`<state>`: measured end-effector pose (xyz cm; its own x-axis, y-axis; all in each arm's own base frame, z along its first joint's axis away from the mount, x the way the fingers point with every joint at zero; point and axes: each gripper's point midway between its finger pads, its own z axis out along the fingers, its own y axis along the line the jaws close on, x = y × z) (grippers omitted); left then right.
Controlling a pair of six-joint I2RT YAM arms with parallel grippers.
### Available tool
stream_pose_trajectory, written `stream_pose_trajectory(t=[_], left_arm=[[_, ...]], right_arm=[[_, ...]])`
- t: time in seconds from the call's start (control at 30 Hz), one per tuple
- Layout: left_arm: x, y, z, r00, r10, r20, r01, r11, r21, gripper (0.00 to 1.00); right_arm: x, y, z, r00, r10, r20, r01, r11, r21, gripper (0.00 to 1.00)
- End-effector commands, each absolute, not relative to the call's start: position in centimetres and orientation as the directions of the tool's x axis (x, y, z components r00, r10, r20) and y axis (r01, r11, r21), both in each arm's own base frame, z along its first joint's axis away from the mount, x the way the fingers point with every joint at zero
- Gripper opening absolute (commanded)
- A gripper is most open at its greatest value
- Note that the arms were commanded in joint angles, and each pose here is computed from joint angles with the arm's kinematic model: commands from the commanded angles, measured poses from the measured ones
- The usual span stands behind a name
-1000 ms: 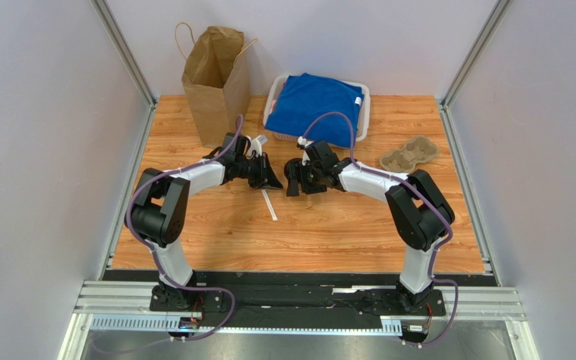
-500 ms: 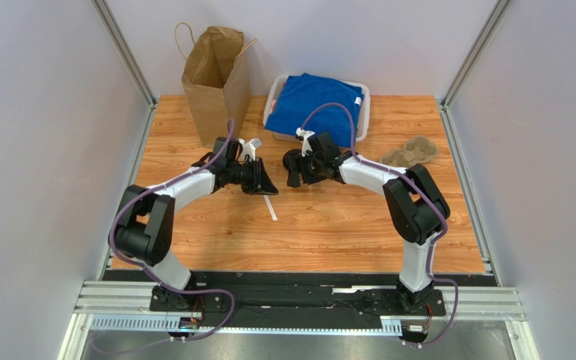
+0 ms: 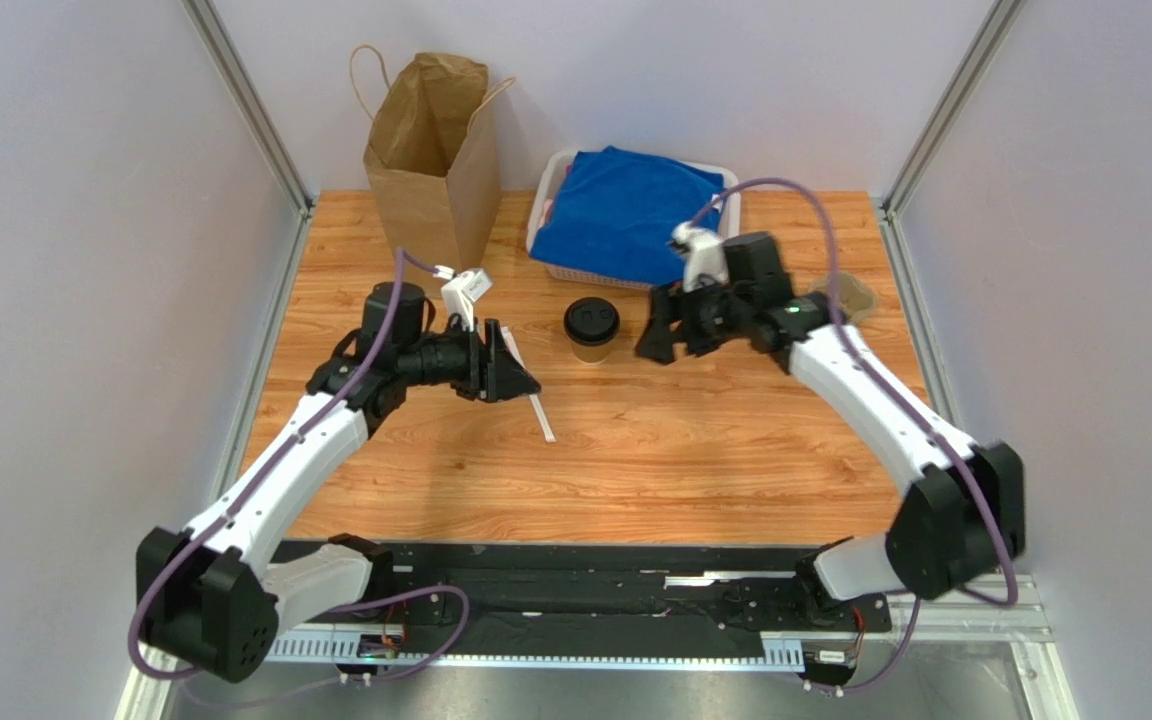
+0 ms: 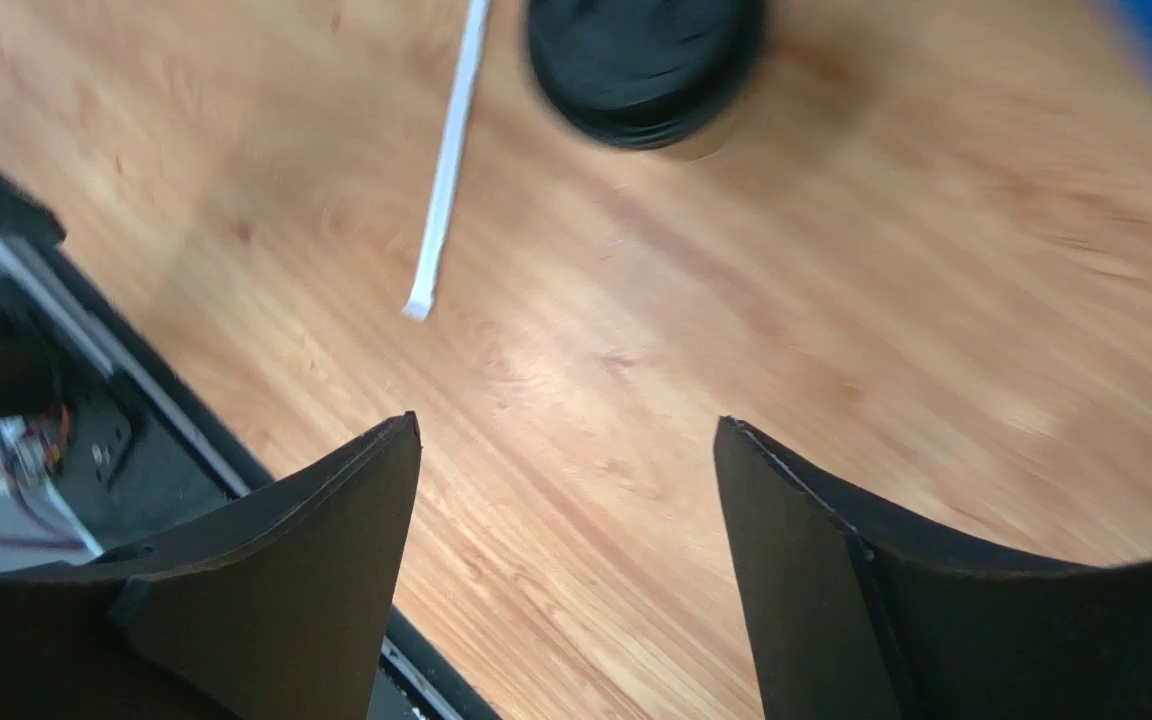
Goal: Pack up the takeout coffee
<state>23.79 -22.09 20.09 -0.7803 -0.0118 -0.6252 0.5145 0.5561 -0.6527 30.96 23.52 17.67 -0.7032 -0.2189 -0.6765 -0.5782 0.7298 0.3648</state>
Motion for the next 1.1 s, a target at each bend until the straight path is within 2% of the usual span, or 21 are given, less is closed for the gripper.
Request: stream_pose_trajectory(t=[0.0,0.07,0.13,0.37,0.5,0.77,1.07], left_arm=[[23.5,-21.1,22.7,-0.675,0.009,-0.738,0.608,0.574,-0.549,0.61],[23.7,-20.9,23.3,-0.652,0.013,-0.758,0.623,0.58,-0.526,0.62],[24.2,-20.8,24.3,-0.608,0.038,-0.793,0.659,0.58,-0.478,0.65],[26.2,-20.8,25.5,-0.584,0.092,-0.807,0.68,0.598,-0.424,0.7],[27.2,-20.8,25.4,-0.598,0.1,-0.795,0.672,0.604,-0.429,0.71],[29.7,-19.2,25.0,-0.66,0.007,-0.751,0.579,0.642,-0.503,0.71],[31.6,-18.2,26.1,-0.659,-0.028,-0.752,0.56,0.649,-0.515,0.7]], right_arm=[[32.2,13.7,19.1,-0.768,0.003,-0.64,-0.328,0.857,0.398,0.77],[33.6,9.6,19.0,-0.758,0.105,-0.644,-0.188,0.91,0.37,0.77],[35.5,3.6,18.7,-0.707,0.25,-0.661,0.025,0.943,0.33,0.77],[40.6,-6.3,16.7,-0.574,0.516,-0.636,0.363,0.856,0.367,0.76],[43.2,-9.1,15.1,-0.527,0.6,-0.602,0.438,0.798,0.413,0.73],[47.6,-13.5,12.4,-0.47,0.646,-0.601,0.524,0.753,0.399,0.69],[49.3,-15.5,7.5,-0.485,0.664,-0.57,0.585,0.73,0.353,0.65]])
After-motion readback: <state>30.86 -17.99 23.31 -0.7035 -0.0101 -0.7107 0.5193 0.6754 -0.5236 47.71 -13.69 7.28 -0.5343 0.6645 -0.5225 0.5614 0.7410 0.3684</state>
